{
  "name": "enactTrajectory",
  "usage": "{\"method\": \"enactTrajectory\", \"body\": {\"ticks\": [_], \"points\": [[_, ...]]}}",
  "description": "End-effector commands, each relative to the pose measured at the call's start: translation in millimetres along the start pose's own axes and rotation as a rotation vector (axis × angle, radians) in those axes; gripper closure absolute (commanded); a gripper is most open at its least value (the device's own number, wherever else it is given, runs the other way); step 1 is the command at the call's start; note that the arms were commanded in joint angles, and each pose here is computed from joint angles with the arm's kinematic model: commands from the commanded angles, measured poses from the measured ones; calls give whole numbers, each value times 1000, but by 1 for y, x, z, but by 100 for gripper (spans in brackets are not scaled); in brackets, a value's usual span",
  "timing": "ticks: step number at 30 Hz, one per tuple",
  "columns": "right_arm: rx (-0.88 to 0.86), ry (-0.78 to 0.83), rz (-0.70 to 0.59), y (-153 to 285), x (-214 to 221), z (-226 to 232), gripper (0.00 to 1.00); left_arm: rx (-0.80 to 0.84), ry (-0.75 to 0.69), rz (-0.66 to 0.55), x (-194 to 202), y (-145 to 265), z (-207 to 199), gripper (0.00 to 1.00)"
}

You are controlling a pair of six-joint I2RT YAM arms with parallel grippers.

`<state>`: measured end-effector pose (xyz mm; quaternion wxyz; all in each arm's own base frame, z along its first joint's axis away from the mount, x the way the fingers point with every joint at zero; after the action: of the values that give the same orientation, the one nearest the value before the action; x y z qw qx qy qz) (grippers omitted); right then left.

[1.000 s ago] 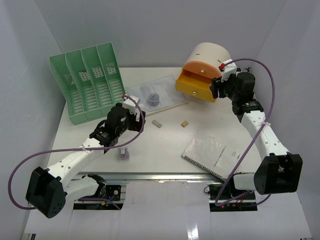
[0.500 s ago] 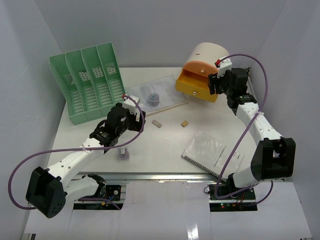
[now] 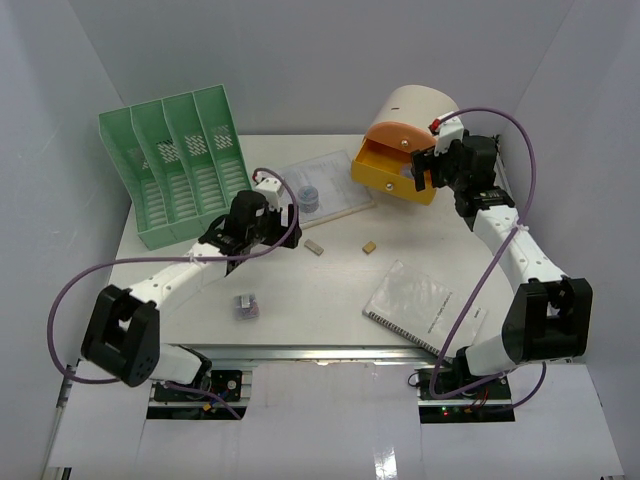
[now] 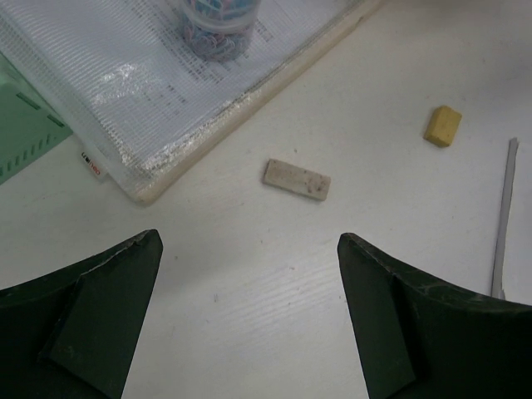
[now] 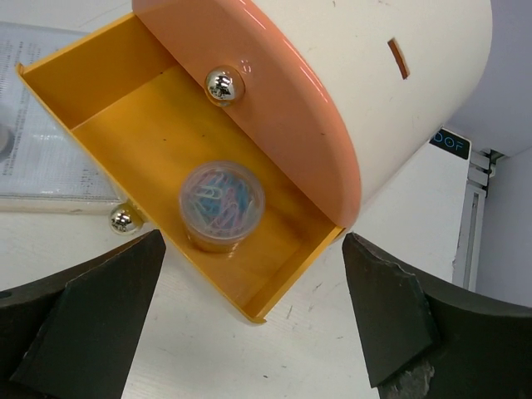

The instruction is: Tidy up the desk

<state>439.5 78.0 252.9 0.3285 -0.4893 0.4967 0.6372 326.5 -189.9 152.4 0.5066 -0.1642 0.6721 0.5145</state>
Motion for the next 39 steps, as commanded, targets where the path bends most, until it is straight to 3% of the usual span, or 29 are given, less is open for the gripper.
{"method": "enactTrajectory", "body": {"ticks": [1,3,8,11,16,31,35,39], "points": [[-192,64,-103,44,-41,25,10,37,127,-11,-40,-23,4,2],[-342,78,-86,64,-23,43,10,25,147,-10,-58,-40,10,2],[-518,22,-84,100,35,55,10,8,168,93,-58,-99,16,2],[-506,-36,-104,111,40,36,10,7,159,86,-81,-126,20,2],[-562,-73,-109,119,40,39,10,-17,132,165,-75,-171,26,2],[-583,-79,-112,122,41,41,10,-132,-12,232,-61,-190,30,5],[-580,-83,-109,121,42,39,10,-136,-39,241,-58,-189,27,15],[-576,-89,-107,122,43,37,10,-148,-50,249,-56,-188,27,36]]}}
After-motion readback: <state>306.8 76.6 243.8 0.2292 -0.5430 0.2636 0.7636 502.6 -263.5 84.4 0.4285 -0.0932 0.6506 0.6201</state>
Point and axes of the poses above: each gripper's point midway between its finger pads, its own y axis back along the fingers, its own z axis along the line the jaws close on, x = y × z, the point moved 2 cm from there along y, back along the fingers, and after that the axes turned 14 degrees about -y, right-handed, at the moved point
